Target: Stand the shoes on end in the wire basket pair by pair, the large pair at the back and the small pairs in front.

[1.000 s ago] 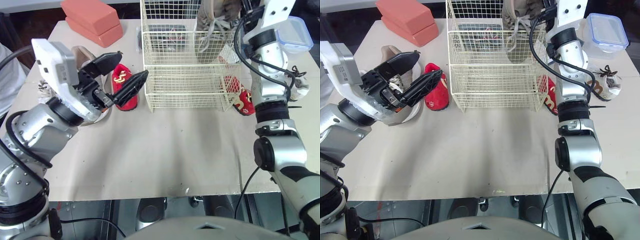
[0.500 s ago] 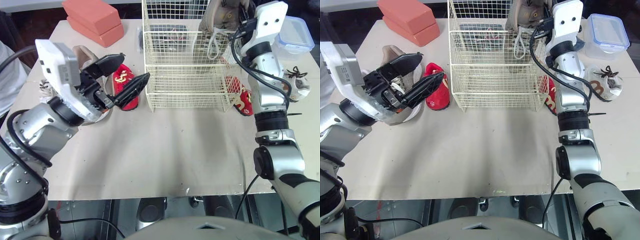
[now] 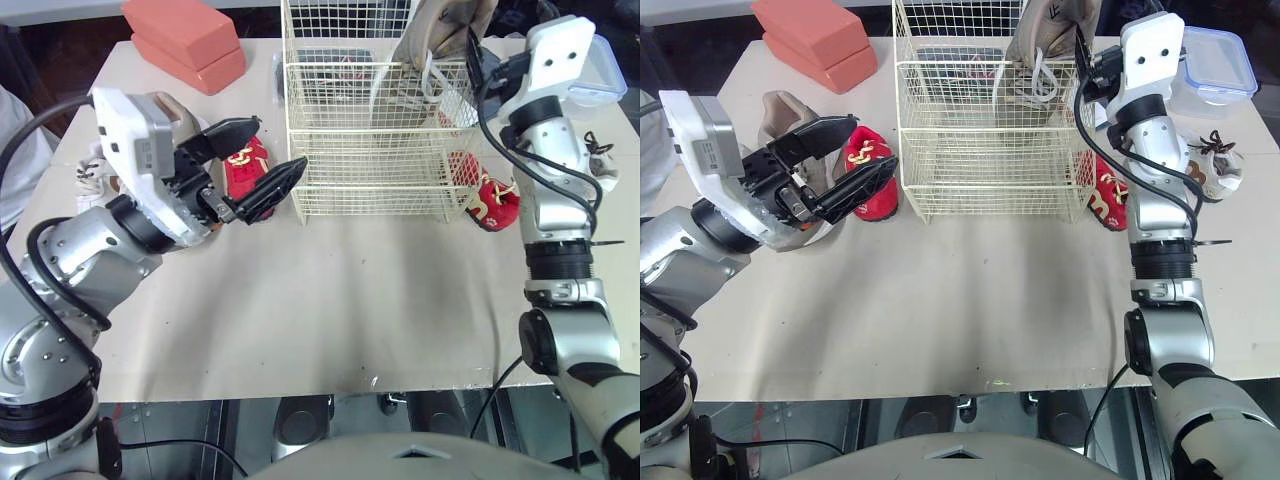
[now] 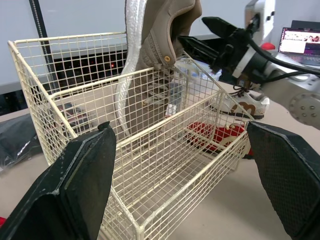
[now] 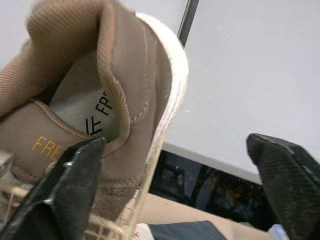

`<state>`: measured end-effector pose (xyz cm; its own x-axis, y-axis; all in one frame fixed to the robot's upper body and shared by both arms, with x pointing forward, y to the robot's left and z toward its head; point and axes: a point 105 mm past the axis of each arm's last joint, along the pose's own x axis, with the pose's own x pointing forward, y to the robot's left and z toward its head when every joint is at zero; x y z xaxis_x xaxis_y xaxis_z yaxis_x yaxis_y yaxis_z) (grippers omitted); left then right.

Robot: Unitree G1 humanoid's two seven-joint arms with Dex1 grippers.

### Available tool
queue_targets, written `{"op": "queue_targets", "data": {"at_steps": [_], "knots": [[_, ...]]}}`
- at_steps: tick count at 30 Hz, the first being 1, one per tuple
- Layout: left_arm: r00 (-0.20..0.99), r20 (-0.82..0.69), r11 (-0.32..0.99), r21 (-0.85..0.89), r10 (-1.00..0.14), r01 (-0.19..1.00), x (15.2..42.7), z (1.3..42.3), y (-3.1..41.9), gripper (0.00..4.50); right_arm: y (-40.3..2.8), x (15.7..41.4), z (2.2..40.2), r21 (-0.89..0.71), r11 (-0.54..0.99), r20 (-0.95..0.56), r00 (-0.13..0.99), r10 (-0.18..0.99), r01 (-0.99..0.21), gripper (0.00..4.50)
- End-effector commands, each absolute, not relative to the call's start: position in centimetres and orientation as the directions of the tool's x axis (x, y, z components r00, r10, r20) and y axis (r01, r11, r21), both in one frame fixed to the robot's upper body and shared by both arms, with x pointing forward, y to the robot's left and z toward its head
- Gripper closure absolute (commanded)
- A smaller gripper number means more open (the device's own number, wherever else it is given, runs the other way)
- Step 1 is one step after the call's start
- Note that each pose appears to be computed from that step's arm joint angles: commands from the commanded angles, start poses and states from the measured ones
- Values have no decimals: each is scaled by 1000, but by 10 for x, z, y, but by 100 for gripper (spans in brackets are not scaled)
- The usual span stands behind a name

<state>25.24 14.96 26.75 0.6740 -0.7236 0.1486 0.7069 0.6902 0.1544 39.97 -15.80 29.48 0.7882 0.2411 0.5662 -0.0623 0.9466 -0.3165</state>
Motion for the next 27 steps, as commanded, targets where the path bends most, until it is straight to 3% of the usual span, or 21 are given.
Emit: {"op": "queue_targets", "data": {"at_steps": [1,7,12,16,20,27], "knots": [[660,174,682,184,-731,708,249,271,152,0,-165,377,318,-339,939,634,722,277,-62,3],[727,166,745,185,-667,641,258,264,175,0,-160,347,326,-305,914,650,643,405,-267,3],[834,208,859,165,-511,485,281,270,216,0,-123,312,300,-330,699,482,523,703,-634,3],[882,204,905,129,-425,407,297,272,246,0,-104,289,280,-298,554,390,431,814,-778,3],[940,165,955,71,-298,290,314,271,289,0,-86,270,267,-264,429,322,340,883,-864,3],[987,-35,987,25,-156,157,338,239,351,0,-68,260,257,-298,363,296,276,914,-883,3]]}}
